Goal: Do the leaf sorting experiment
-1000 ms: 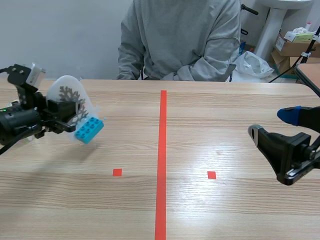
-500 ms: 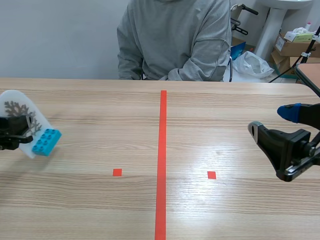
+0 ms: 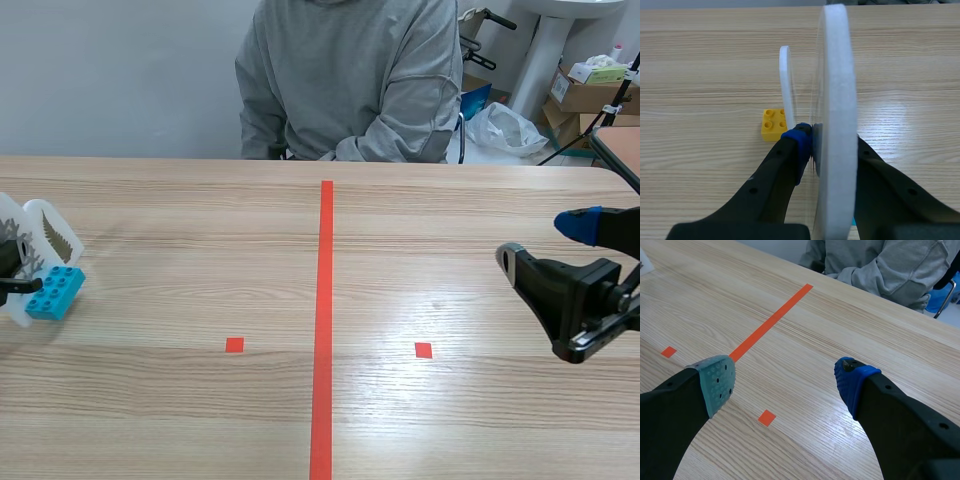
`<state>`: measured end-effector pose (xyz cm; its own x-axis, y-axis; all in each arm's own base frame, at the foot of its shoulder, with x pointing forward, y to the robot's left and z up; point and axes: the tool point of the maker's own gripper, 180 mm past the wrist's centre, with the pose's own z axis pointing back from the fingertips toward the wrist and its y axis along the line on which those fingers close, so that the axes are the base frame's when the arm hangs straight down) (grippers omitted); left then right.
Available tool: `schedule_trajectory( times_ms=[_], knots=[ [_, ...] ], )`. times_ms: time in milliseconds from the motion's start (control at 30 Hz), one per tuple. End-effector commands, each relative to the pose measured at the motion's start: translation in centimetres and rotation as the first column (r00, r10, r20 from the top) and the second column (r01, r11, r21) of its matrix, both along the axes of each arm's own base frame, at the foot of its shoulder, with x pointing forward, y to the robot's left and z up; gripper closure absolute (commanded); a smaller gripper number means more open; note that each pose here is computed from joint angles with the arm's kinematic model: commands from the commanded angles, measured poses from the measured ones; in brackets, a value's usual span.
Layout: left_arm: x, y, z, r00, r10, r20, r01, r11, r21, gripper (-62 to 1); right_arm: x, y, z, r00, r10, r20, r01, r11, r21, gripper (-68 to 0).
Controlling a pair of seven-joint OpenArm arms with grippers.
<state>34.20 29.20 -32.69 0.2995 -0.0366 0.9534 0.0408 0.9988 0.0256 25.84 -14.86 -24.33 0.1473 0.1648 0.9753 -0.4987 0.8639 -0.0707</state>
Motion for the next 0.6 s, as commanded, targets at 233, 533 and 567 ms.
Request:
schedule_trajectory(
  times_ms=[233, 533, 567],
  knots=[
    [0.2, 0.5, -0.5, 1.000, 0.012, -0.009, -0.012, 0.999, 0.030, -4.2, 0.4, 0.0, 0.9, 1.000, -0.003, 0.031, 0.002, 1.000, 0.015, -41.1],
    [0.2, 1.1, -0.4, 0.999, 0.037, -0.002, -0.037, 0.997, 0.068, -8.9, 0.4, 0.0, 0.9, 1.000, -0.003, 0.031, 0.002, 1.000, 0.015, -41.1],
    [0.1, 1.1, -0.5, 0.999, 0.032, -0.006, -0.032, 0.996, 0.080, -11.3, 0.4, 0.0, 0.9, 1.000, -0.003, 0.031, 0.002, 1.000, 0.015, -41.1]
  ],
)
